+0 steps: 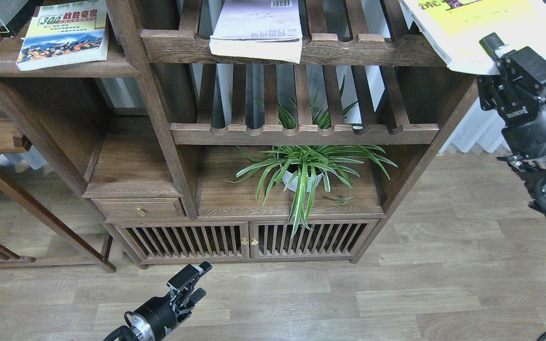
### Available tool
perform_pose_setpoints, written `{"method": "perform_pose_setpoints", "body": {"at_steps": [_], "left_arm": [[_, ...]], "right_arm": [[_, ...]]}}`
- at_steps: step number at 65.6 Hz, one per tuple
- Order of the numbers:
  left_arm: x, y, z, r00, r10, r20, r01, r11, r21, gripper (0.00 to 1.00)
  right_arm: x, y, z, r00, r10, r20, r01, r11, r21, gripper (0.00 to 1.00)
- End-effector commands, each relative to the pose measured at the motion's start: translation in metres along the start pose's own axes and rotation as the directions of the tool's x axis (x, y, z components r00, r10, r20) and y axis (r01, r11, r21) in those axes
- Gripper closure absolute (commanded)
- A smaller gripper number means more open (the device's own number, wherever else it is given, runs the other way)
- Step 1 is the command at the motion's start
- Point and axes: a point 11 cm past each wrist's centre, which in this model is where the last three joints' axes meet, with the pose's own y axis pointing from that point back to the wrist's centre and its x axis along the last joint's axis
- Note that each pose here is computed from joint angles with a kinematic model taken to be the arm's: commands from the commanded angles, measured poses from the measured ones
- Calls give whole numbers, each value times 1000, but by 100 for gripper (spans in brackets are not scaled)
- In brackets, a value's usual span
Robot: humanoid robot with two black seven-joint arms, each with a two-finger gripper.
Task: Organize books on shelf
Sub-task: 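Grasp the yellow-green book with the right gripper and pull it down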
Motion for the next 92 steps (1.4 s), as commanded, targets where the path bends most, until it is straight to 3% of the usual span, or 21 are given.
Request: {"method": "perform_pose_setpoints", "body": {"at_steps": [1,26,59,78,92], "left_arm": [[-15,-10,7,999,-28,24,28,1000,3,1],[-70,-42,24,984,-123,129,118,992,47,1],[-124,-64,-2,944,-251,215,211,958,192,1],[-173,-67,-35,888,-404,219,333,894,299,1],[-185,-66,-51,870,-444,213,359,868,344,3]], "right_arm": [[-5,16,-6,1000,3,-15,-3,1000,10,98],[18,83,-4,984,180,17,-180,982,49,98],[30,130,5,956,278,95,-287,954,91,98],[57,155,58,909,372,188,-379,925,1,98],[69,152,89,907,372,197,-374,927,-27,98]]}}
